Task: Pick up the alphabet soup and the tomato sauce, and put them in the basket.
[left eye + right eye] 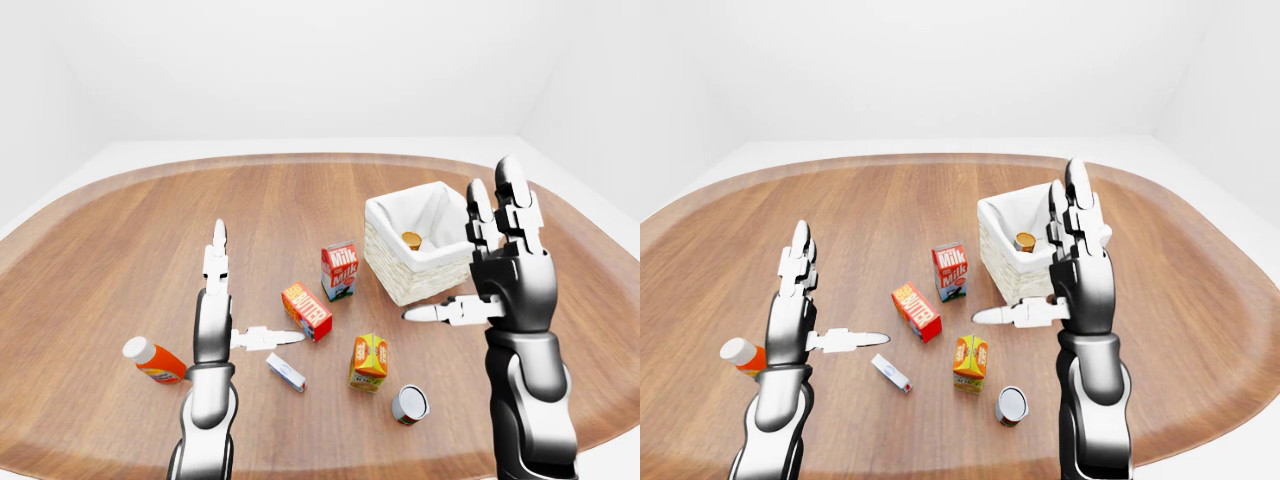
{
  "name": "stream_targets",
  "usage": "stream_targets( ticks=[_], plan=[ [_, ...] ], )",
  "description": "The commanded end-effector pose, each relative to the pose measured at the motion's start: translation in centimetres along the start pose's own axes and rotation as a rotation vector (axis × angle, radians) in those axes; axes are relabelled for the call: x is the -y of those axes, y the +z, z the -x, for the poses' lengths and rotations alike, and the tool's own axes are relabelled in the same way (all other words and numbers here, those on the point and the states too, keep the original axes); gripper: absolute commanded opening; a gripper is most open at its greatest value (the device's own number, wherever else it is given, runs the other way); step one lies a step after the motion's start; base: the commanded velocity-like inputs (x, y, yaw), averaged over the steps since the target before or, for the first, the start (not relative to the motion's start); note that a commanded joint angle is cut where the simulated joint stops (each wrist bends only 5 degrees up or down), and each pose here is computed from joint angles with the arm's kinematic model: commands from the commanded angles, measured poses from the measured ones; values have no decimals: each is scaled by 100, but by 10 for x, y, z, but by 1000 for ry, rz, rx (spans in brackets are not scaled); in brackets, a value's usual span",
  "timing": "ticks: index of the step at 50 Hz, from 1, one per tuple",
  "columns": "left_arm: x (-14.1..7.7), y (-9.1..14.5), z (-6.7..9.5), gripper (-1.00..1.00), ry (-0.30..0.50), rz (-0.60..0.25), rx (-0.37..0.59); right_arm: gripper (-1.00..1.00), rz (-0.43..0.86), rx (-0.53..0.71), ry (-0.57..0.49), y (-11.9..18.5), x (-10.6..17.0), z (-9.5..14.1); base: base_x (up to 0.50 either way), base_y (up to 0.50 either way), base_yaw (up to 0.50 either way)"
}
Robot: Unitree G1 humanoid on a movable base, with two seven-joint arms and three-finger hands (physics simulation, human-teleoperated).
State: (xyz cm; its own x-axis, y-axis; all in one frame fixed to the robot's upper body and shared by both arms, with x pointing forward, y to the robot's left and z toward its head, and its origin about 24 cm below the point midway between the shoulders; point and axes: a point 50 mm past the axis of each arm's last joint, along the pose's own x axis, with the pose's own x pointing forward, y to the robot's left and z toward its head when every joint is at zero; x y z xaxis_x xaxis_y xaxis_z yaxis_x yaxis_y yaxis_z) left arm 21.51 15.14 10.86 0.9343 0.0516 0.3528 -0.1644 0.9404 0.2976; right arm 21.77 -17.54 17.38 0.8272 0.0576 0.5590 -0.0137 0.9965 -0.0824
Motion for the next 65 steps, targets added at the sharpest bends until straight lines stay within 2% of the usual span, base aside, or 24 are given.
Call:
stream_targets(
  ticks=[1,22,23,25,26,27,33,35,36,37,38,39,41,52,53,54,55,56,58,60,61,63,64,65],
  plan=[
    [0,0,0,100,1,-2,1,100,-17,-3,11,4,-3,12,0,0,0],
    [0,0,0,100,0,-1,1,100,-41,-5,42,14,-11,31,0,0,0],
    [0,0,0,100,0,-1,1,100,-46,-36,44,5,-11,37,0,0,0],
    [0,0,0,100,1,-1,1,100,-40,-1,41,18,-9,32,0,0,0],
    [0,0,0,100,0,-1,1,100,-52,-59,40,1,-11,40,0,0,0],
    [0,0,0,100,1,-2,1,100,-37,-3,43,17,-9,35,0,0,0],
    [0,0,0,100,0,-1,1,100,-33,-3,50,23,-9,43,0,0,0],
    [0,0,0,100,0,-1,1,100,-33,-17,54,19,-9,47,0,0,0],
    [0,0,0,100,0,-2,1,100,-56,-117,59,0,-10,55,0,0,0],
    [0,0,0,100,0,-1,1,100,-48,-94,57,5,-9,54,0,0,0],
    [0,0,0,100,0,-1,1,100,-59,-132,58,-2,-9,58,0,0,0],
    [0,0,0,100,1,-2,1,100,-37,-55,59,15,-8,53,0,0,0],
    [0,0,0,100,0,-1,1,100,-33,-37,59,19,-8,52,0,0,0],
    [0,0,0,100,1,-2,1,100,-47,-103,60,12,-8,62,0,0,0],
    [0,0,0,100,1,-1,1,100,-71,-184,60,-5,-9,69,0,0,0],
    [0,0,0,100,0,-1,1,100,-58,-151,59,2,-8,66,0,0,0],
    [0,0,0,100,1,-1,1,100,-70,-193,59,-6,-9,70,0,0,0],
    [0,0,0,100,1,-1,1,100,-54,-142,58,4,-8,66,0,0,0],
    [0,0,0,100,0,-1,1,100,-83,-242,58,-16,-9,75,0,0,0],
    [0,0,0,100,1,-2,1,100,-86,-253,58,-18,-10,77,0,0,0],
    [0,0,0,100,0,-1,1,100,-59,-168,58,0,-8,69,0,0,0],
    [0,0,0,100,0,-2,1,100,-59,-169,60,1,-8,70,0,0,0],
    [0,0,0,100,0,-1,1,100,-88,-269,63,-18,-10,80,0,0,0],
    [0,0,0,100,1,-1,1,100,-82,-252,62,-15,-9,79,0,0,0]
  ],
)
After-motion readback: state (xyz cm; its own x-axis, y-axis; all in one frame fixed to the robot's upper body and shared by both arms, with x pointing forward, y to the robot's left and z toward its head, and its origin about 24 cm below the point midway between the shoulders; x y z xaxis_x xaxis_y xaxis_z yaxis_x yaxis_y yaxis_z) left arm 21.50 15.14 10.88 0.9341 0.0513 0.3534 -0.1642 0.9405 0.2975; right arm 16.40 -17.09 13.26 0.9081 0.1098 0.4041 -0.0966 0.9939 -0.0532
